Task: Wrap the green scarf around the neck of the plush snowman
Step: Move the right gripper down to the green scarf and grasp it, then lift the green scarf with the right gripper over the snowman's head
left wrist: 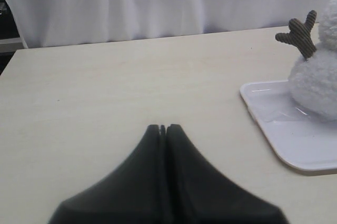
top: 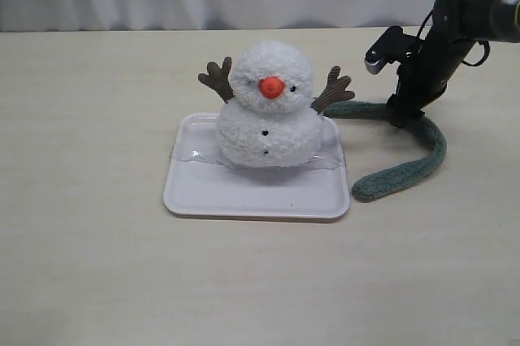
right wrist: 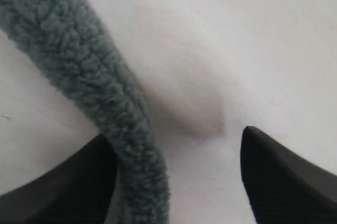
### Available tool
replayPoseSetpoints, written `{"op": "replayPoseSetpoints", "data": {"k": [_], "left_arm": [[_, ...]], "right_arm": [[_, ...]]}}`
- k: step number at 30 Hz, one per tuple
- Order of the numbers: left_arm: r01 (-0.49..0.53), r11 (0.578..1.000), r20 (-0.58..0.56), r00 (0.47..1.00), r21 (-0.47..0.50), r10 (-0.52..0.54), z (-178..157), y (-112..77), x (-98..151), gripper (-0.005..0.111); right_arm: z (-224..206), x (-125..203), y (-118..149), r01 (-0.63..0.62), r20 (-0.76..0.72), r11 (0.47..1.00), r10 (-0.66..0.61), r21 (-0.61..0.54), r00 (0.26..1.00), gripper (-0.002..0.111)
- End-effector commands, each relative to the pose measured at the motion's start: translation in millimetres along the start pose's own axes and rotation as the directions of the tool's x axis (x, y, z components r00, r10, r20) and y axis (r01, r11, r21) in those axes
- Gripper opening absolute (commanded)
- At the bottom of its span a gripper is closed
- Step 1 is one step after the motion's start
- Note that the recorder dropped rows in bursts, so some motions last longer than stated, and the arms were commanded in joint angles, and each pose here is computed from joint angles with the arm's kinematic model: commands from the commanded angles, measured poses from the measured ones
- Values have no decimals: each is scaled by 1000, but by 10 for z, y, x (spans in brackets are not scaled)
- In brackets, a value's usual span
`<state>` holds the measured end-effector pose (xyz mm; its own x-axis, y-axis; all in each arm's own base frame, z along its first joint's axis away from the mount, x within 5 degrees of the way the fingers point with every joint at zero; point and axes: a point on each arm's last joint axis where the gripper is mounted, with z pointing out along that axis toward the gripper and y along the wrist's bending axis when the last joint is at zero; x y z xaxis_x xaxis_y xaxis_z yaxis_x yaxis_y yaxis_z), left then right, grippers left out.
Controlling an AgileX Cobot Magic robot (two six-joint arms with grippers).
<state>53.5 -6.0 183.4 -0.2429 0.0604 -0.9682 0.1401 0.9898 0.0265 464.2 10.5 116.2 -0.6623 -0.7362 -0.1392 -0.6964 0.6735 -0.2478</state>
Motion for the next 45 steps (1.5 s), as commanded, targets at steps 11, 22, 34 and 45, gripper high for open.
{"op": "replayPoseSetpoints", "data": {"k": [11,22,34,45], "left_arm": [[4,1000,13,1000,10,-4,0,-6,-4,0],[4,1000,13,1000,10,-4,0,-6,-4,0],[-2,1000,13,1000,8,2,0,-4,-4,0],[-2,1000,13,1000,8,2,0,-4,-4,0]], "right_arm": [[-1322,-3,-81,-243,143,969,234,43,962,4],[-3108,-134,787,-18,410,983,-59,181,910,4],[-3397,-525,1817,435,390,835,-544,336,743,4],[-2765,-998,1949,581,145,661,-710,475,690,4]]}}
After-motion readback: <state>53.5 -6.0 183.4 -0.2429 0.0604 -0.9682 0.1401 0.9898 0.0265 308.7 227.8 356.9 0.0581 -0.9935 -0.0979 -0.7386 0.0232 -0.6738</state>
